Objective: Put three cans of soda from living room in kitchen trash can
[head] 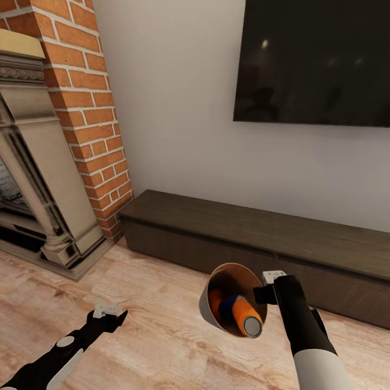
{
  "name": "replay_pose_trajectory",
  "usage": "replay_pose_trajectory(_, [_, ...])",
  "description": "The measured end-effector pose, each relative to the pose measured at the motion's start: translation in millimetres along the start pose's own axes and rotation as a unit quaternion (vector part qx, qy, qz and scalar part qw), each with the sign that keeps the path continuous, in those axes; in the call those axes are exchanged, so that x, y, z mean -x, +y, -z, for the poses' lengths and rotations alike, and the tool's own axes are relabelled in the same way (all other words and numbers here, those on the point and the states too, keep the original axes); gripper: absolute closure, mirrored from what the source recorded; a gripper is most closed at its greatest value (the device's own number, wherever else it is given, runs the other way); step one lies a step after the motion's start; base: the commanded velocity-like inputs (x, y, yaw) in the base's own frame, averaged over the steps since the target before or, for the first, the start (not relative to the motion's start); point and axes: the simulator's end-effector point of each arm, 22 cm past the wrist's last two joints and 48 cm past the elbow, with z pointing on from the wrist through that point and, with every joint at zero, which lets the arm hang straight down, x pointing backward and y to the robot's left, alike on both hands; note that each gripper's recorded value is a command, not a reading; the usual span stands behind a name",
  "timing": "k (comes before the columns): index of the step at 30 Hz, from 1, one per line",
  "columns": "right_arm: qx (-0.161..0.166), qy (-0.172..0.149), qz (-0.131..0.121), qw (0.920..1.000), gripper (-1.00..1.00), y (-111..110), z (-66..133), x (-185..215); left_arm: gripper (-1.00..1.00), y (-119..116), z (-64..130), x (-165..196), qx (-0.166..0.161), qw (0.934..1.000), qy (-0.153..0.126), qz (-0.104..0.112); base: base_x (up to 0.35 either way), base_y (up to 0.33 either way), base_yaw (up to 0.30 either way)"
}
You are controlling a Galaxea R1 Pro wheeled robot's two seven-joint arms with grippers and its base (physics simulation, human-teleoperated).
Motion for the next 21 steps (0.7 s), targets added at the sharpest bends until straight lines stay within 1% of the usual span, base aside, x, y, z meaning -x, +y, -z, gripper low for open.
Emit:
replay_pose_trajectory(3, [-0.001, 0.008, -0.006, 1.0, 1.0, -3, -0.8, -5, -1.0, -5, -1.1, -1, -0.003, 1.0, 0.001, 0.002, 0.0, 0.0, 0.0])
replay_pose_trajectory(5, [0.0, 0.025, -0.016, 0.9995, 1.0, -5, -1.2, -13, -1.0, -7, -1.5, -1, -0.003, 1.0, 0.002, 0.003, 0.0, 0.0, 0.0])
replay_pose_trajectory(6, [-0.003, 0.029, -0.017, 0.9994, 1.0, -9, -1.0, -15, -1.0, -7, -1.6, -1, -0.003, 1.0, 0.002, 0.003, 0.0, 0.0, 0.0])
replay_pose_trajectory(9, [-0.018, 0.037, -0.013, 0.9991, 1.0, -24, -3.3, -21, -1.0, -8, -1.8, -1, -0.004, 1.0, 0.002, 0.003, 0.0, 0.0, 0.0])
replay_pose_trajectory(12, [-0.028, 0.056, -0.009, 0.998, 1.0, -36, -9.9, -33, -1.0, -9, -2.0, -2, -0.004, 1.0, 0.002, 0.004, 0.0, 0.0, 0.0])
replay_pose_trajectory(14, [-0.023, 0.078, -0.013, 0.9966, 1.0, -41, -17.9, -49, -1.0, -9, -2.0, -2, -0.005, 1.0, 0.002, 0.004, 0.0, 0.0, 0.0])
replay_pose_trajectory(16, [-0.03, 0.089, -0.009, 0.9956, 1.0, -48, -21.0, -57, -1.0, -9, -2.0, -2, -0.005, 1.0, 0.002, 0.004, 0.0, 0.0, 0.0])
replay_pose_trajectory(18, [-0.033, 0.095, -0.008, 0.9949, 1.0, -51, -22.8, -61, -1.0, -9, -2.0, -2, -0.005, 1.0, 0.002, 0.004, 0.0, 0.0, 0.0])
replay_pose_trajectory(21, [-0.025, 0.1, -0.013, 0.9946, 1.0, -49, -24.8, -65, -1.0, -9, -2.0, -2, -0.005, 1.0, 0.003, 0.003, 0.0, 0.0, 0.0])
